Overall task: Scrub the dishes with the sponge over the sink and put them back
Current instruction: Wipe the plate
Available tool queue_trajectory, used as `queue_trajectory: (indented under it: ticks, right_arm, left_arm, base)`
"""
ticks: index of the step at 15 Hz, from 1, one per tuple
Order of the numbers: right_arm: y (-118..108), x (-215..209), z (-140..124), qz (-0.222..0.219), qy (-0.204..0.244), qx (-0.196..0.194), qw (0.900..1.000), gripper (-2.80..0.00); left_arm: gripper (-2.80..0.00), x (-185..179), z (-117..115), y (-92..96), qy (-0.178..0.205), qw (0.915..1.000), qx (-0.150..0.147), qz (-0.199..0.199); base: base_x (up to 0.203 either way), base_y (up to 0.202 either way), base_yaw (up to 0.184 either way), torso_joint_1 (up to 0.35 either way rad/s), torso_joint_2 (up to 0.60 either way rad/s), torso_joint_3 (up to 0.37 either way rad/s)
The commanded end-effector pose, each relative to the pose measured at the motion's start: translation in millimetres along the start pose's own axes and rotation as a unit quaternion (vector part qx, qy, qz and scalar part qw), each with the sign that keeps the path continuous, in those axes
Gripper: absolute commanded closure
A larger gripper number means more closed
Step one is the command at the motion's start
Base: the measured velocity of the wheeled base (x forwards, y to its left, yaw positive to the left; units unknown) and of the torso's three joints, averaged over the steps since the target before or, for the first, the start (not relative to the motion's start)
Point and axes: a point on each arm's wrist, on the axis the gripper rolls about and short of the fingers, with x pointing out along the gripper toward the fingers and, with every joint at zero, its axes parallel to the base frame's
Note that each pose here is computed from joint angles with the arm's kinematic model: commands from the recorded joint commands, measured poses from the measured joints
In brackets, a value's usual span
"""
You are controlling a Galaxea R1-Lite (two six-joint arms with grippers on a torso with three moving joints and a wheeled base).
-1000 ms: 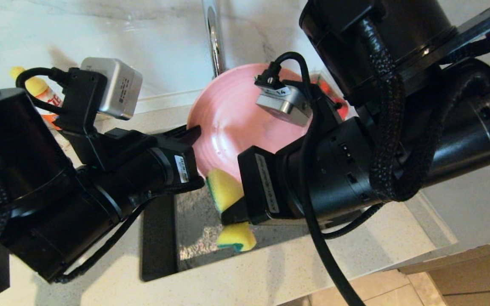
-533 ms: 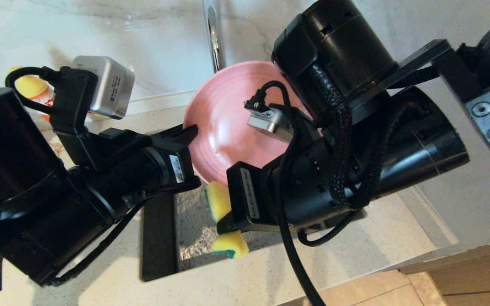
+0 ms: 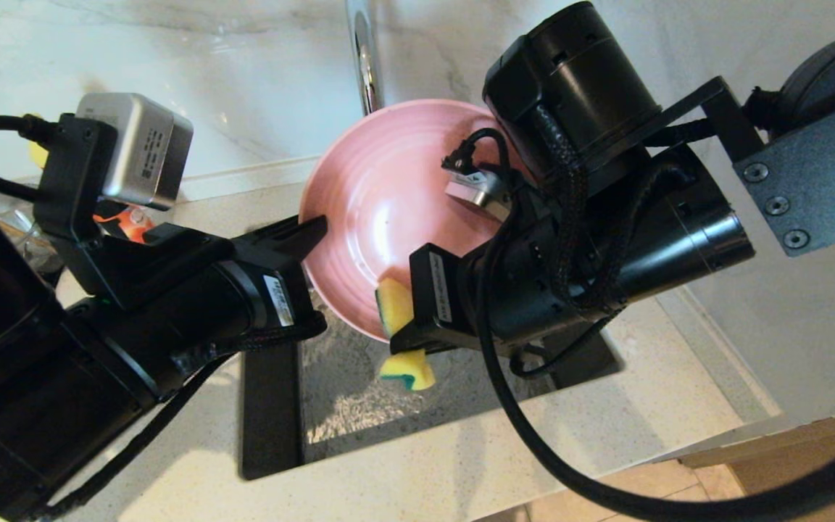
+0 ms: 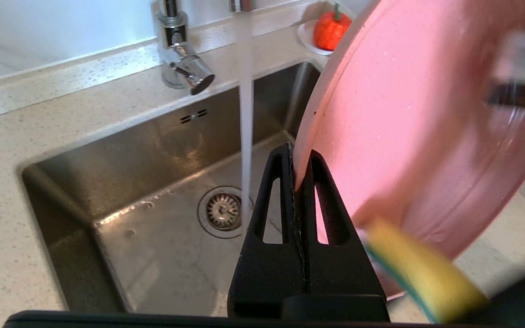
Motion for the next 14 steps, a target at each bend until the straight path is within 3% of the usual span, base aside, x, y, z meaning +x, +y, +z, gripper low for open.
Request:
queue_trajectory:
  ticks: [1,12,14]
  right_arm:
    - [-3,-7,4,0.001,-0.012,0.005,1.0,0.0]
    - [-7,-36,20,0.004,-0.079,0.004,0.997,0.0]
    - [-7,-40,20,-0.012,-0.096,-0.007,0.995,0.0]
  left_arm:
    - [0.0,-3,-2,-0.7,0.001,1.0,0.0,-0.003]
    - [0.0,-9,-16,-3.9,0.024,0.9995,0.012,-0.016]
    - [0.0,-9,-16,-3.9,0.025,0.9995,0.012,-0.016]
  base:
    - [0.0,0.0,0.0,0.0,0.0,0.0]
    - [0.0,0.0,0.0,0.0,0.0,0.0]
    - [0.0,0.0,0.0,0.0,0.0,0.0]
